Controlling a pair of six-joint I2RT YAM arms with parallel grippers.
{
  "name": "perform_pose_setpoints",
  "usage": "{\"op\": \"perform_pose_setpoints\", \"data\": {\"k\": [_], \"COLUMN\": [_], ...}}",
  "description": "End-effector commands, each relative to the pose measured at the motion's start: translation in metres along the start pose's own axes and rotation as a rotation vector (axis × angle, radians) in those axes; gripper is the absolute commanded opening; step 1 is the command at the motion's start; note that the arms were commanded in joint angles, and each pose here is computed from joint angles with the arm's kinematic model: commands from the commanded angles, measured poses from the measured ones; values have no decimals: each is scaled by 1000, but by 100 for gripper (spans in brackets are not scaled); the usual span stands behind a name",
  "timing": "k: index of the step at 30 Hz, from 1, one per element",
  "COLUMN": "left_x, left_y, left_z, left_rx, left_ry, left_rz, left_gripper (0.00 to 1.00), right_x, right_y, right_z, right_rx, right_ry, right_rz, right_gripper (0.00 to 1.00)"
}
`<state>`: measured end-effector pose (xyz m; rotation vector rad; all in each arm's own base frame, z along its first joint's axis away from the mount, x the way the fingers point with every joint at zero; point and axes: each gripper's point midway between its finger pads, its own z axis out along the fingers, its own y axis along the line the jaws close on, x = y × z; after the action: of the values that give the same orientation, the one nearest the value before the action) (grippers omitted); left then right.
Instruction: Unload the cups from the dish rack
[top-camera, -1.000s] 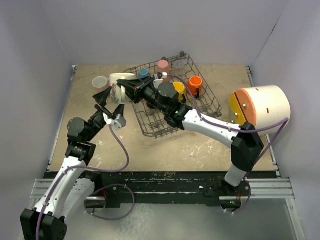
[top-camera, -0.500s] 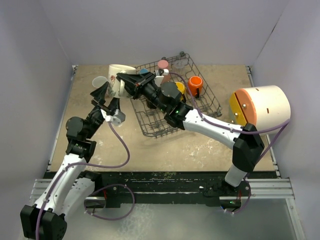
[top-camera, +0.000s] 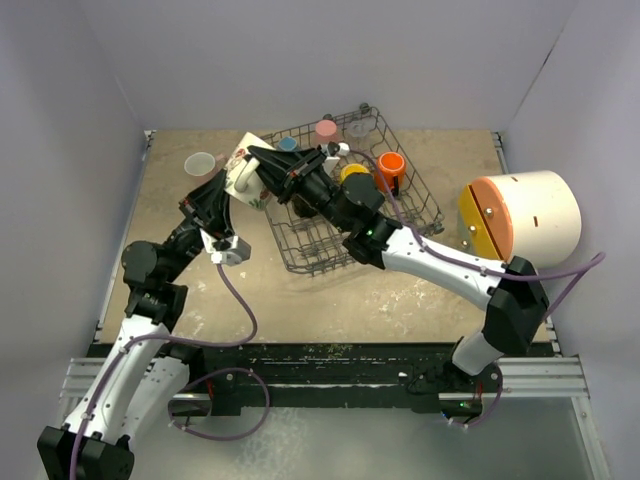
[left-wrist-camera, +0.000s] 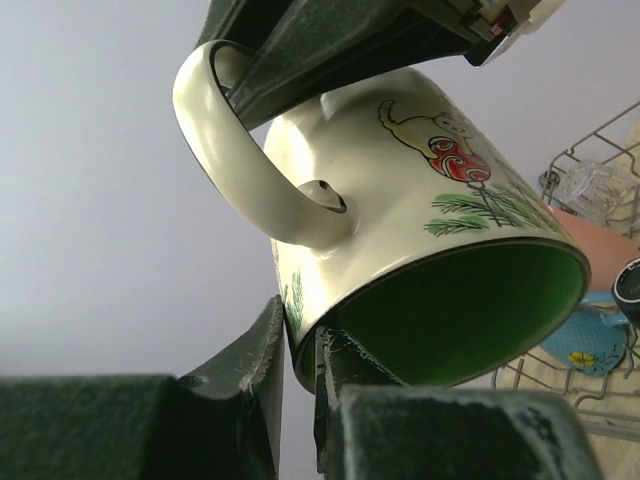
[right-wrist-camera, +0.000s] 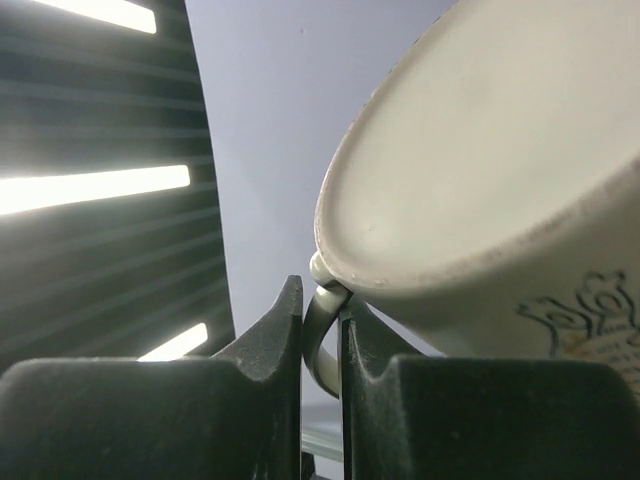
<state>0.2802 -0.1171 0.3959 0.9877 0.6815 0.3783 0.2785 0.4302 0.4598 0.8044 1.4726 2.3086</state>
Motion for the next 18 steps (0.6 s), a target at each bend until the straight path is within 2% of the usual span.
{"op": "perform_pose_setpoints", "data": {"k": [1, 3, 8, 14, 18], "left_x": [-53, -54, -53, -36, -22], "left_y": [67, 69, 62, 37, 30], "left_z": [0, -1, -4, -9, -15], "left_rx": [-151, -149, -118, 10, 35], "left_ry": [-133, -133, -114, -22, 64], "left_rz": [82, 79, 80, 37, -8], "left_gripper": [7, 1, 0, 0, 0], "right_x": [29, 29, 21, 1, -8], "right_y": [26, 18, -5, -30, -47], "right_z": [-20, -23, -34, -49, -56], "right_rx": [-82, -64, -10, 79, 160], "right_ry": [118, 129, 132, 108, 102], "right_rz": [-42, -41, -32, -83, -137], "right_gripper": [0, 0, 0, 16, 21]}}
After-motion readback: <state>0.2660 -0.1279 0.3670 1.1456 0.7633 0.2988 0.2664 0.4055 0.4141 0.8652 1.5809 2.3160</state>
